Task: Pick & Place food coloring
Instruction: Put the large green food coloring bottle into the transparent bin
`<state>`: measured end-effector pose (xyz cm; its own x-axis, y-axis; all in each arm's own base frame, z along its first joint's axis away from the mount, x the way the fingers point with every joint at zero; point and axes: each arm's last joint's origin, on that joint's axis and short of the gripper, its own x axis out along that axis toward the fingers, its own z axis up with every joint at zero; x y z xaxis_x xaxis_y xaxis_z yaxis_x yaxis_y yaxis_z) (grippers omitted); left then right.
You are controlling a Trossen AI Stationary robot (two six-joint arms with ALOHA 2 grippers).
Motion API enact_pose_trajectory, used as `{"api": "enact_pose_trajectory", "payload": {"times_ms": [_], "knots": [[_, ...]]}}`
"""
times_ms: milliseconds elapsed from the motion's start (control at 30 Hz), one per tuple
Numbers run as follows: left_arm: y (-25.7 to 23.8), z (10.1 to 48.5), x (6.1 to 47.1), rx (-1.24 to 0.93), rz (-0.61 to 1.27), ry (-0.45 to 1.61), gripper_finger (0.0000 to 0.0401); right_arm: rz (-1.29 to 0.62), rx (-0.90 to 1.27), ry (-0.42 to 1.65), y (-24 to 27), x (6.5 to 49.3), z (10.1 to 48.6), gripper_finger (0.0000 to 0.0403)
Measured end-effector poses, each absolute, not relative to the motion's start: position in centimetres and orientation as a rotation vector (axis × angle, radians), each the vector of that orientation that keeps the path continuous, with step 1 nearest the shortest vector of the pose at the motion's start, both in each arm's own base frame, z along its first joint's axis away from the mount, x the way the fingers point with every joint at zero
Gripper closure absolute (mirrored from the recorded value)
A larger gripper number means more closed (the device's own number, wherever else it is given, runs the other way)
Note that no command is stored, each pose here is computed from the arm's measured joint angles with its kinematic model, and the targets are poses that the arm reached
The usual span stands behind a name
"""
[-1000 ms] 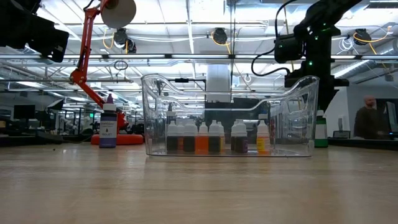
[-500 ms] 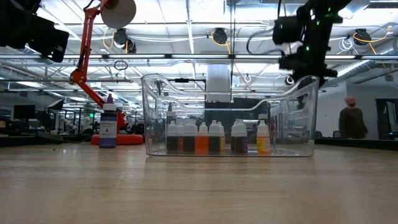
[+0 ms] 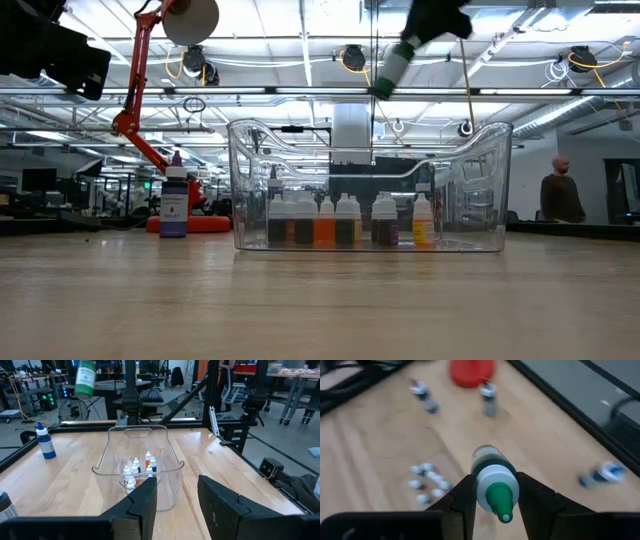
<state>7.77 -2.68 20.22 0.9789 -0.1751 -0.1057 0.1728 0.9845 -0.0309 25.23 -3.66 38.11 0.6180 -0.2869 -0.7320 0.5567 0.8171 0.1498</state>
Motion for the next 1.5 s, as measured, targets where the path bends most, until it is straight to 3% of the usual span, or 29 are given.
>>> {"api": "enact_pose_trajectory", "payload": {"times_ms": [300,500,900,1500], "knots": [[-2.7,20.2,7.8,-0.022,-0.175,0.108,0.0256,-0.408,0.315,1.163,-0.7,32.0,34.3,0.0295],[-2.7,20.2,7.8,-0.022,-0.175,0.108,0.0256,-0.36,0.291,1.3,0.5,34.4,30.9,0.0295],[-2.7,20.2,7.8,-0.022,-0.175,0.108,0.0256,-0.331,0.201,1.347,1.7,37.3,27.1,0.0295],[-2.7,20.2,7.8,-0.022,-0.175,0.108,0.0256,-0.342,0.181,1.312,1.8,37.0,27.7,0.0295]]}}
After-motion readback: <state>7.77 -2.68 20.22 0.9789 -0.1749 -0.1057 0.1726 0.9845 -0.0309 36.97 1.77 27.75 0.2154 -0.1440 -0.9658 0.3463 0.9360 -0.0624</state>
